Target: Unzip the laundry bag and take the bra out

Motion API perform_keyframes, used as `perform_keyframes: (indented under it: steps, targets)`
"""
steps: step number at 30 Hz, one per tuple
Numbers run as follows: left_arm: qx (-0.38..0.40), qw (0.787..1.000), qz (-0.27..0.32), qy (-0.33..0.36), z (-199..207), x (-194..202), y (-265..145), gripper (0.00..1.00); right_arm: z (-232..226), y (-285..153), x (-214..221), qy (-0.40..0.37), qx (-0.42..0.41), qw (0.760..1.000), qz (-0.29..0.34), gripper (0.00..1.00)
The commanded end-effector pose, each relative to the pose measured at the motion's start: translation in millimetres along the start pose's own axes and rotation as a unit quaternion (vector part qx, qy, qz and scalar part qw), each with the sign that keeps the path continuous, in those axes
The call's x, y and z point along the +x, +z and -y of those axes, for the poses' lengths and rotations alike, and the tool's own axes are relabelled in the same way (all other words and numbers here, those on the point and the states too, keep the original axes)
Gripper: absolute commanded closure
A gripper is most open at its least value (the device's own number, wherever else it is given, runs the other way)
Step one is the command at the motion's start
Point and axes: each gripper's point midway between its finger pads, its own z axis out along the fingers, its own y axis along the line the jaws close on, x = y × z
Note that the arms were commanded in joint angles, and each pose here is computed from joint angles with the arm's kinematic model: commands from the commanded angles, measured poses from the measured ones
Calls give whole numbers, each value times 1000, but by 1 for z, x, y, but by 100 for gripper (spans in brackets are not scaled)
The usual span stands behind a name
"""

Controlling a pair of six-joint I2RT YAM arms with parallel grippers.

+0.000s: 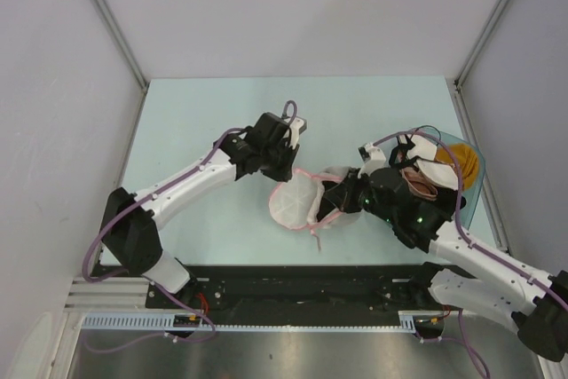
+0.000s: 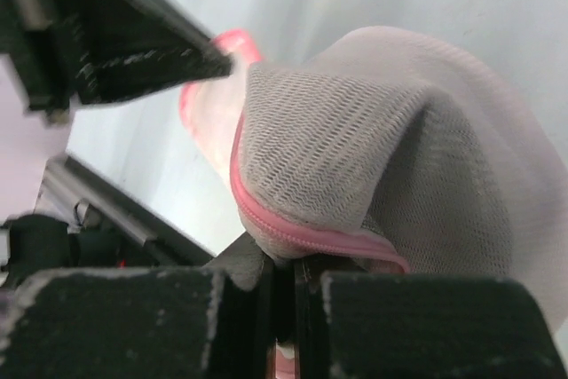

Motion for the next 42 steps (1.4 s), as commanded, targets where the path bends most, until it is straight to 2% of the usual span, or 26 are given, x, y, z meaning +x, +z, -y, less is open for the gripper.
perform_keyframes:
  steps: [1, 6, 9, 12, 16, 20, 22, 23, 26, 31, 33, 34, 35, 37, 42]
  targets:
    - [8, 1000, -1, -17, -3, 6, 18, 100, -58, -16, -8, -24, -167, 985, 21, 100]
    - [31, 999, -24, -31, 2, 20, 42, 100, -85, -30, 2, -26, -265, 964, 7, 100]
    - [42, 998, -29, -36, 4, 25, 50, 100, -103, -46, -12, -20, -320, 947, 24, 100]
    - [43, 998, -35, -41, 4, 30, 53, 99, -127, -71, -33, -20, -390, 919, 56, 100]
    - [40, 998, -32, -44, 1, 31, 54, 100, -131, -82, -46, -21, -407, 910, 80, 100]
    - [31, 998, -22, -42, -3, 25, 50, 100, -115, -70, -38, -6, -387, 919, 72, 100]
    - [24, 998, -20, -46, -9, 25, 49, 100, -111, -78, -50, 11, -406, 908, 107, 100]
    - [25, 998, -18, -50, -10, 25, 49, 100, -108, -86, -48, 40, -429, 896, 112, 100]
    - [40, 997, -23, -62, -10, 32, 53, 100, -99, -96, -59, 76, -450, 879, 135, 100]
    - [41, 997, -27, -65, -10, 34, 55, 99, -90, -94, -77, 111, -441, 873, 177, 100]
    - [41, 997, -27, -64, -10, 33, 54, 100, -91, -106, -89, 140, -465, 851, 202, 100]
    - [40, 997, -26, -64, -10, 33, 54, 100, -85, -99, -90, 158, -463, 849, 199, 100]
    - [41, 997, -27, -64, -10, 35, 55, 100, -89, -114, -100, 153, -493, 827, 223, 100]
    - [39, 997, -30, -64, -11, 37, 56, 100, -92, -117, -110, 182, -515, 810, 212, 100]
    - [26, 997, -30, -64, -17, 38, 59, 100, -103, -111, -113, 171, -526, 811, 189, 100]
